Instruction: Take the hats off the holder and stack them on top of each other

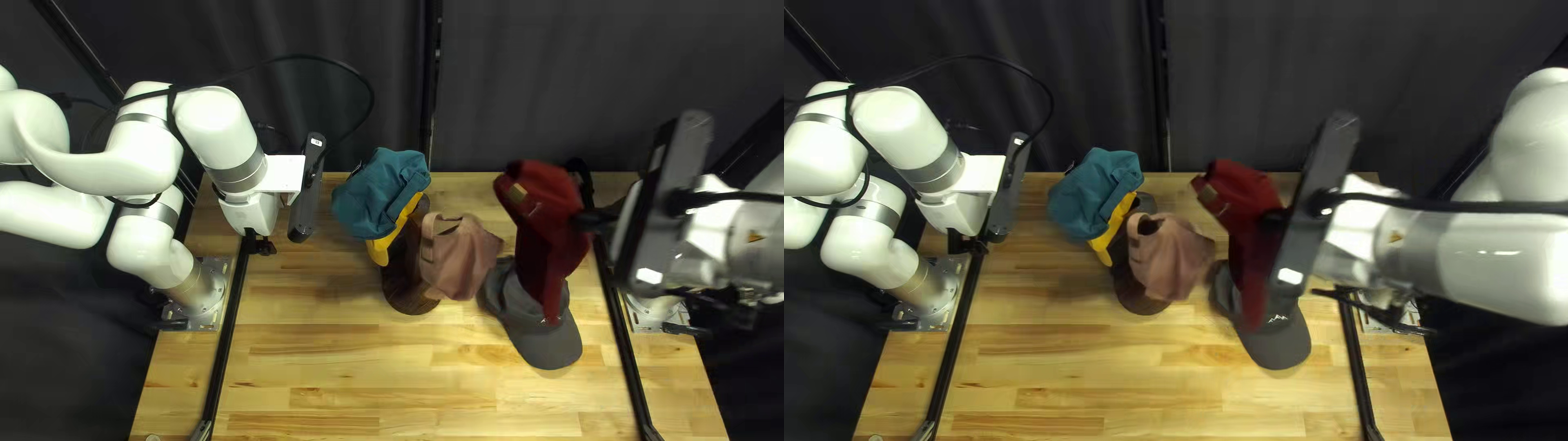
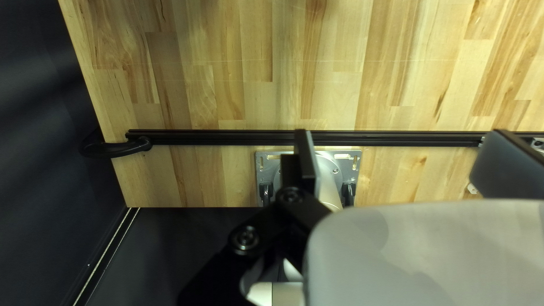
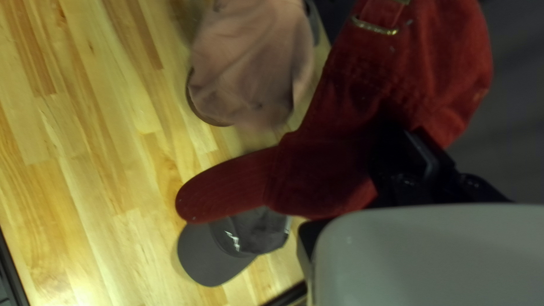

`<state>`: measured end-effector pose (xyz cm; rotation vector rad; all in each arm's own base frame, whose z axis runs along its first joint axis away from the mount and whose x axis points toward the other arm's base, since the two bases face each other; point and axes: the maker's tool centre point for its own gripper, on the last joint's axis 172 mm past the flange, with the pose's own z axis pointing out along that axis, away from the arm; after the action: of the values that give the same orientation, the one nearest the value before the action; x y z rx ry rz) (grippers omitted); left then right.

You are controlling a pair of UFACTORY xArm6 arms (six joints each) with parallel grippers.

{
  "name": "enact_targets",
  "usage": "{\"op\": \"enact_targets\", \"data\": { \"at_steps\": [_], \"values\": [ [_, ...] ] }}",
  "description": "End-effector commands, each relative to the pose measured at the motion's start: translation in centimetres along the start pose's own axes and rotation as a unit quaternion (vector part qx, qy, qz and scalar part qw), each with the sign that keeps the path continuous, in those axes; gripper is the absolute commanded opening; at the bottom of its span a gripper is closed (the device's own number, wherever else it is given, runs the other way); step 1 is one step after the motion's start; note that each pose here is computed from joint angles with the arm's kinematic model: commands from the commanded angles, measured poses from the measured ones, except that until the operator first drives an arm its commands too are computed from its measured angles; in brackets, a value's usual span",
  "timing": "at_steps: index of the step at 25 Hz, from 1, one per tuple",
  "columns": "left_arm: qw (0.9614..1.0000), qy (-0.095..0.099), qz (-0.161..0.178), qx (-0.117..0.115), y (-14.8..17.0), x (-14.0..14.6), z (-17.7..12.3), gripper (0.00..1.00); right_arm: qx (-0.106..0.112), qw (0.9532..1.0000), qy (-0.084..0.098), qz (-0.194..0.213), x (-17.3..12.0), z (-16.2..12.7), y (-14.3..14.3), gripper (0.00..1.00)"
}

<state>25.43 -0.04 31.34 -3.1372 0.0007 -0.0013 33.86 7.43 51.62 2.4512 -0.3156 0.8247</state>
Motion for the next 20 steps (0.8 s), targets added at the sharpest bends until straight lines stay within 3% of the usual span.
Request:
{"op": "enact_targets", "data": {
  "at_steps": [1,4,9,10,14,20],
  "values": [
    [1.0000,0.000,0.000,0.000,0.0,0.0,0.0,1.00,-0.012,0.9998,-0.012,0.014,-3.0,-0.2,0.0,0.00],
    [1.0000,0.000,0.000,0.000,0.0,0.0,0.0,1.00,-0.016,0.9991,-0.033,0.023,-5.4,0.9,-0.9,0.00],
    [1.0000,0.000,0.000,0.000,0.0,0.0,0.0,1.00,-0.015,0.9952,-0.086,0.044,-9.3,2.6,-1.7,0.00],
    [1.0000,0.000,0.000,0.000,0.0,0.0,0.0,1.00,-0.015,0.9933,-0.104,0.049,-10.4,2.8,-1.6,0.00],
    [1.0000,0.000,0.000,0.000,0.0,0.0,0.0,1.00,-0.022,0.9873,-0.145,0.062,-12.7,2.5,-1.1,0.00],
    [1.0000,0.000,0.000,0.000,0.0,0.0,0.0,1.00,-0.044,0.9728,-0.213,0.080,-16.0,2.0,-0.6,0.00]
  ]
}}
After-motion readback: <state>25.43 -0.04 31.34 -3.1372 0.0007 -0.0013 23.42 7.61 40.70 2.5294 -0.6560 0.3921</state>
